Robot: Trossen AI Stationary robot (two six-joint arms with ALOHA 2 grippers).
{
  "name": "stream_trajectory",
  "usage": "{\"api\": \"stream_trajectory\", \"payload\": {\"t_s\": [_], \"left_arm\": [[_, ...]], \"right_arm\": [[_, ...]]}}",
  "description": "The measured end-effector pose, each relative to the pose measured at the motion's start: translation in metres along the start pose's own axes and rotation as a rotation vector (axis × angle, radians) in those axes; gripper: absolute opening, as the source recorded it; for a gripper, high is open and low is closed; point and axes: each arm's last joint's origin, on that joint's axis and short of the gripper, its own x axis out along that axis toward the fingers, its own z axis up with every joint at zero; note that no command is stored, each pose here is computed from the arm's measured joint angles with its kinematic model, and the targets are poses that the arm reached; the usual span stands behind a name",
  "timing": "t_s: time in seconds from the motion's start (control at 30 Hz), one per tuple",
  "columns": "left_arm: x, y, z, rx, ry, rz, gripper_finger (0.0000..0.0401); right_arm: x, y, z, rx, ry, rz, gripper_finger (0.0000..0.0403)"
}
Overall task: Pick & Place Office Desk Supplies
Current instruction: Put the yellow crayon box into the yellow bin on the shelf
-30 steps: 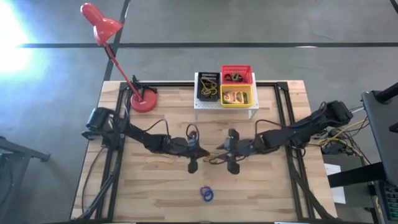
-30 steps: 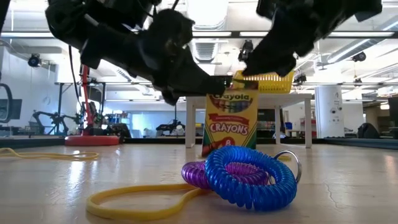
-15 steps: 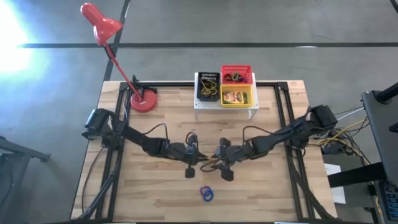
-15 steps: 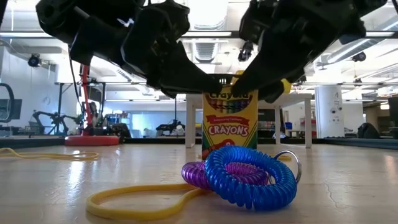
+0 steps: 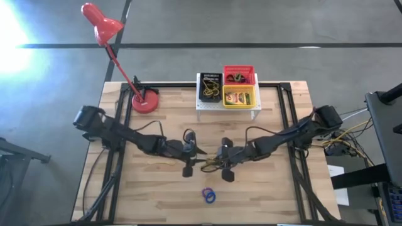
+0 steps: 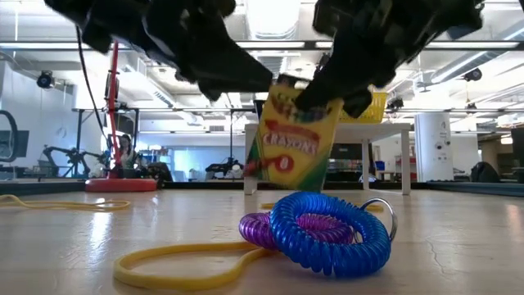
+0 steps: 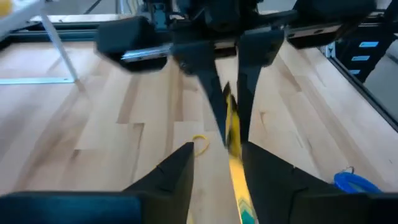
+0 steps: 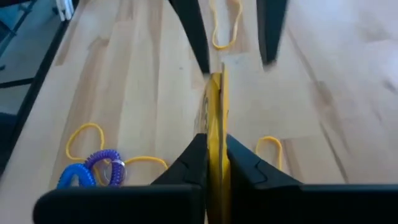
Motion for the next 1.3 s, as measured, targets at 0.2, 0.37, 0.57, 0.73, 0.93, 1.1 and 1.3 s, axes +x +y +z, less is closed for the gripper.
{"api": "stream_trajectory", "payload": {"t_s": [0.2, 0.37, 0.57, 0.73, 0.93, 1.1, 1.3], "left_arm": [[-0.027, 0.007, 0.003, -0.061, 0.096, 0.109, 0.0143], [-0.031, 0.010, -0.009, -0.099, 0.089, 0.182, 0.0141], [-0.027, 0.010, -0.022, -0.159, 0.021, 0.185, 0.0140], [-0.024, 0.010, -0.024, -0.175, -0.030, 0.179, 0.0140], [-0.025, 0.010, -0.025, -0.175, -0.033, 0.178, 0.0140], [-0.025, 0.010, -0.025, -0.162, -0.033, 0.178, 0.0140], [-0.025, 0.010, -0.025, -0.153, -0.032, 0.179, 0.0140]], "right_arm": [[-0.046, 0.006, 0.017, 0.066, -0.123, -0.164, 0.0024], [-0.104, 0.006, 0.029, 0.117, -0.320, -0.400, 0.0024], [-0.151, -0.014, 0.047, 0.129, -0.521, -0.673, 0.0024], [-0.161, -0.050, 0.057, 0.281, -0.615, -0.851, 0.0024], [-0.153, -0.100, 0.063, 0.440, -0.611, -0.923, 0.0024], [-0.149, -0.127, 0.066, 0.522, -0.567, -0.864, 0.0025], [-0.145, -0.139, 0.066, 0.597, -0.548, -0.805, 0.0053]]}}
